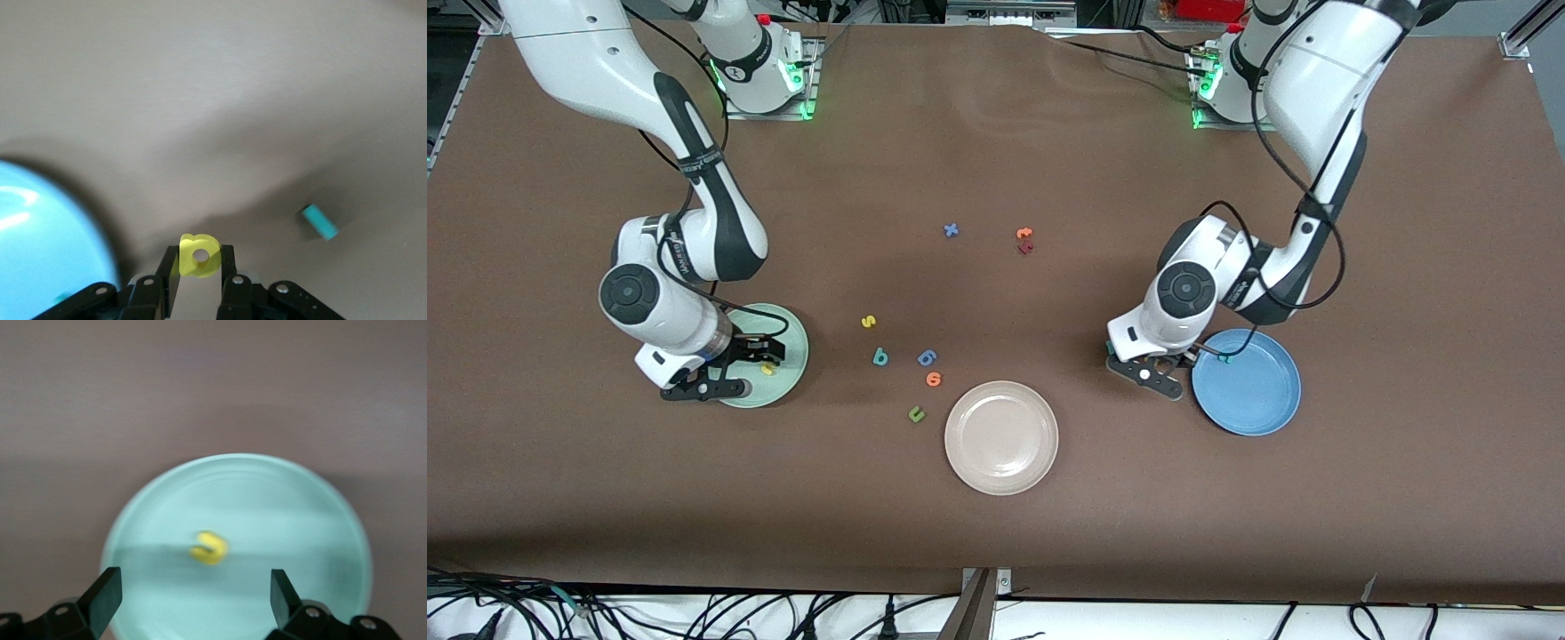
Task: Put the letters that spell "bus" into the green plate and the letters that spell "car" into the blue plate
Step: 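Drop the d on the blue plate while the right gripper reaches the q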
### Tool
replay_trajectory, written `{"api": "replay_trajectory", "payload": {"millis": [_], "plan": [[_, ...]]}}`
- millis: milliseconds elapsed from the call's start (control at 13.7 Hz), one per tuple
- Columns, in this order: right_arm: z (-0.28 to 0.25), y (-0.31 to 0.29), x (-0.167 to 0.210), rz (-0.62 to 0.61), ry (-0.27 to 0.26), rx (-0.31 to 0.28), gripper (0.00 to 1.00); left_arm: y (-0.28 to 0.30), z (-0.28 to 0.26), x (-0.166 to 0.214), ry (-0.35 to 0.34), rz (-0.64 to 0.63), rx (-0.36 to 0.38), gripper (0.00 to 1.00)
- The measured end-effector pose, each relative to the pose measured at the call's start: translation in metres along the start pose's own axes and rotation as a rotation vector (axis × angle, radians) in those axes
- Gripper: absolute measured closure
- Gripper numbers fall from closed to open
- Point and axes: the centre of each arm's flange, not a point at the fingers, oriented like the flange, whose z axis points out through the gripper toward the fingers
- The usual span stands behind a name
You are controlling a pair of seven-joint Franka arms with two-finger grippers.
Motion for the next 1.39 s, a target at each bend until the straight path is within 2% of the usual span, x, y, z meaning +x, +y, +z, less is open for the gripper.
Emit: {"api": "replay_trajectory", "payload": {"millis": [146, 439, 512, 805, 951, 1024, 1244, 1390], "plan": [[-0.002, -0.041, -0.007, 0.071, 0.002, 0.031, 0.02, -0.038, -0.016, -0.005, 0.001, 0.009, 0.011, 0.71], [0.003, -0.103, -0.022, 0.163, 0.020, 0.069, 0.02, -0.134, 0.003, -0.025, -0.019, 0.067, -0.008, 0.70], [0.009, -0.117, -0.026, 0.172, 0.026, 0.075, 0.02, -0.139, 0.007, -0.026, -0.022, 0.078, -0.012, 0.64], [0.036, -0.146, -0.034, 0.190, 0.067, 0.106, 0.04, -0.112, 0.003, -0.017, -0.009, 0.111, -0.026, 0.26], [0.047, -0.149, -0.034, 0.195, 0.084, 0.117, 0.07, -0.093, -0.008, -0.009, 0.014, 0.066, -0.069, 0.06], [0.050, -0.146, -0.032, 0.199, 0.094, 0.120, 0.19, -0.083, -0.011, -0.006, 0.020, 0.021, -0.097, 0.00], [0.054, -0.140, -0.028, 0.209, 0.116, 0.124, 0.25, -0.046, -0.014, 0.000, 0.006, -0.174, -0.183, 0.00], [0.058, -0.144, -0.030, 0.206, 0.117, 0.126, 0.28, -0.019, -0.009, 0.003, -0.023, -0.301, -0.204, 0.00]]}}
